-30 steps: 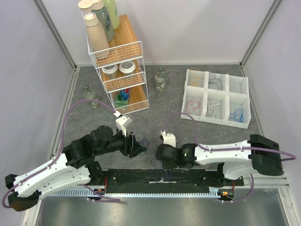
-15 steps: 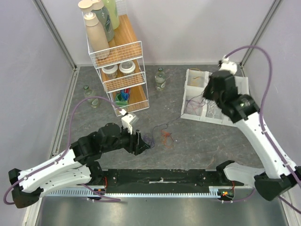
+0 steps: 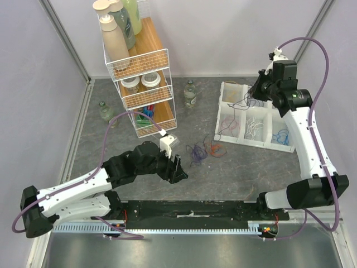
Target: Untangle the cables
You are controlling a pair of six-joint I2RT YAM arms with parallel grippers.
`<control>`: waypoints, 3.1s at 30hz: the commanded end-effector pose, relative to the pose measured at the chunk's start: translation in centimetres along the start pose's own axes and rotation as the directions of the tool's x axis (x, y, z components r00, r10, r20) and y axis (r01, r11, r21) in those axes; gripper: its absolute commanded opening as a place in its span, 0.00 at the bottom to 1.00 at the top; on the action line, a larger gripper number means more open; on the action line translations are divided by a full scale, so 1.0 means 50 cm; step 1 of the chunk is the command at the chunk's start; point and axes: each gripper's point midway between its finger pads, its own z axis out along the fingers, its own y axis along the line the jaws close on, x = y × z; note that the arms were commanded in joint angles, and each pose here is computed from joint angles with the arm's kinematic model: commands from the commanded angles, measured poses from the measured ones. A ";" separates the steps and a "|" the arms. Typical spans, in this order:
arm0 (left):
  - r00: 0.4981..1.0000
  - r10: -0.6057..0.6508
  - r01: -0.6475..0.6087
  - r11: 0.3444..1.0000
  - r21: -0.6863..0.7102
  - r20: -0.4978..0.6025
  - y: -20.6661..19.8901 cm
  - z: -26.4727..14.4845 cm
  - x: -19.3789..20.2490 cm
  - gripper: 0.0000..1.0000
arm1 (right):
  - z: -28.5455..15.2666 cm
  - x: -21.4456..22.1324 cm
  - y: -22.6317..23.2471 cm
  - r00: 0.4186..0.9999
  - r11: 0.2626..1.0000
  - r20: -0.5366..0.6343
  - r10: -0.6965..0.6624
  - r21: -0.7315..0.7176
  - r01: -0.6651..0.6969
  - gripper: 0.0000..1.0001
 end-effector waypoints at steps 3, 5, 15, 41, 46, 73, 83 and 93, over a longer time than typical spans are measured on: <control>0.990 0.065 -0.069 0.997 0.025 0.122 -0.027 0.014 -0.106 0.73 | -0.163 0.033 0.171 0.993 0.844 -0.003 -0.115 -0.528 0.097 0.00; 0.978 0.073 -0.077 0.997 0.013 0.198 -0.025 0.007 -0.142 0.73 | -0.204 0.069 0.196 0.991 0.776 -0.042 -0.128 -0.626 0.073 0.00; 0.860 0.070 -0.152 0.981 0.122 0.506 -0.055 0.015 -0.265 0.78 | -0.437 0.079 0.319 0.987 0.429 0.055 -0.152 -0.896 0.116 0.00; 0.813 0.049 0.038 0.990 -0.137 0.580 0.118 0.040 -0.187 0.02 | -0.470 0.011 0.320 0.971 0.559 0.221 -0.095 -0.795 0.236 0.00; 0.778 0.073 0.105 0.964 -0.244 0.624 0.167 -0.098 -0.137 0.02 | -0.392 0.007 0.264 0.968 0.729 0.232 -0.098 -0.645 0.228 0.00; 0.664 0.170 0.016 0.970 -0.241 0.728 0.069 -0.326 -0.245 0.02 | -0.155 0.454 0.152 0.918 0.822 -0.328 -0.221 -0.569 -0.006 0.52; 0.700 0.119 -0.029 0.990 -0.138 0.705 0.004 -0.329 -0.274 0.02 | -0.188 0.507 0.279 0.911 0.637 -0.178 -0.371 -0.763 0.111 0.72; 0.727 0.049 0.040 0.993 -0.113 0.685 -0.042 -0.345 -0.356 0.02 | -0.344 0.449 0.512 0.941 0.307 0.154 -0.301 -0.919 0.248 0.80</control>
